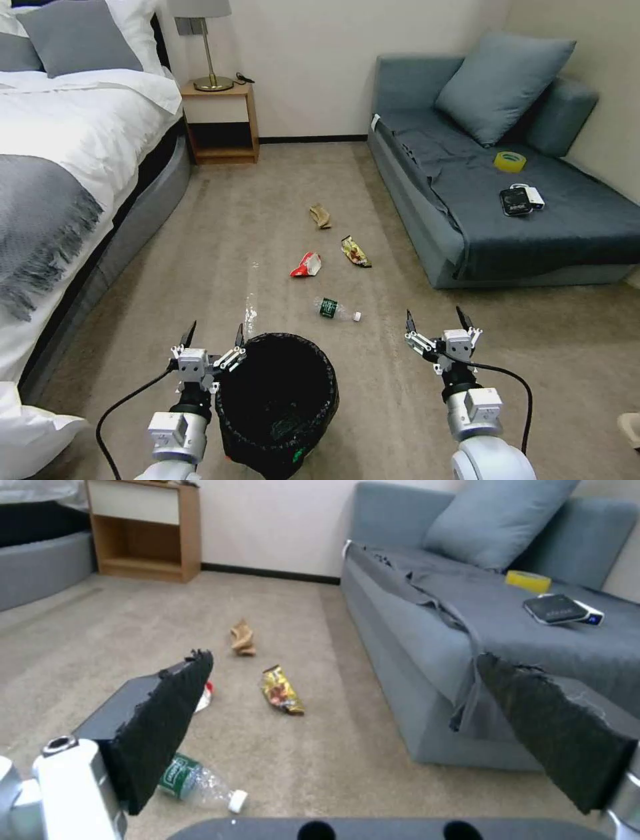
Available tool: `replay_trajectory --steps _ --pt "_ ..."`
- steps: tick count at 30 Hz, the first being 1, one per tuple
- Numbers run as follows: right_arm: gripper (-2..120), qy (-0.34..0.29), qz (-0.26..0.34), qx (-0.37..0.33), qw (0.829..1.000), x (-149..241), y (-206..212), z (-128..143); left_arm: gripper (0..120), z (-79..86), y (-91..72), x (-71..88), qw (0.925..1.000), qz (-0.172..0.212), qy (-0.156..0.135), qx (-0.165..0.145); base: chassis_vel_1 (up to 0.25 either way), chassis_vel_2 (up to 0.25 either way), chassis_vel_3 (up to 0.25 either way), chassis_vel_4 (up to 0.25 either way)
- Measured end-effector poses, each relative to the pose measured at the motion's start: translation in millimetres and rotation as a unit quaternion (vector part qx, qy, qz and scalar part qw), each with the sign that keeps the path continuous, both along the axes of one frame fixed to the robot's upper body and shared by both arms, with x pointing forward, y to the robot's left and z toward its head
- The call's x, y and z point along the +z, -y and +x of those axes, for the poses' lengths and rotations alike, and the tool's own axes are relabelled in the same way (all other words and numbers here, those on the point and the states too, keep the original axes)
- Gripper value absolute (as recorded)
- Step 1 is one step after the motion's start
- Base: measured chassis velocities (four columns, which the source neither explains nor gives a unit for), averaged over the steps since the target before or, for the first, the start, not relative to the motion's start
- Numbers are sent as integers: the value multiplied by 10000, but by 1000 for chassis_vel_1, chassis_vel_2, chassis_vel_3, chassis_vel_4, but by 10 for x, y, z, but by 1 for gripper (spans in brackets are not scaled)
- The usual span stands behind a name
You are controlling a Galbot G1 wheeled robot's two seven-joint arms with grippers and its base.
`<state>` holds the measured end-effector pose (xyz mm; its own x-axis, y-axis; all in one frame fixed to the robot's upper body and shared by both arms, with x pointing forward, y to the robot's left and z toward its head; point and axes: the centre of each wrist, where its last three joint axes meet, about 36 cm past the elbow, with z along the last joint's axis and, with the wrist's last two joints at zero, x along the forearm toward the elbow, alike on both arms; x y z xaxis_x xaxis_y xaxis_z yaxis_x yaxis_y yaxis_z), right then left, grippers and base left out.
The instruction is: Pick up the trash bin, then pick up the garbage on the floor and place it into the trash bin.
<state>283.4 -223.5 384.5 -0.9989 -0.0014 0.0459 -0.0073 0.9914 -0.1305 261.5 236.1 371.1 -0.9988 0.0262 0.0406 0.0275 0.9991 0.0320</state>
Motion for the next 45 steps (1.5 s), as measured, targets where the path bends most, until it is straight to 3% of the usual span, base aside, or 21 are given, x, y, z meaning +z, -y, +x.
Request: replay_trajectory --steps 33,45 --pt "100 -136 269 9 9995 -186 74 139 100 351 48 -58 9996 208 -155 91 0 0 0 0" --pt "100 -140 285 9 9995 -195 78 145 100 367 50 -60 9996 220 -164 95 0 0 0 0"
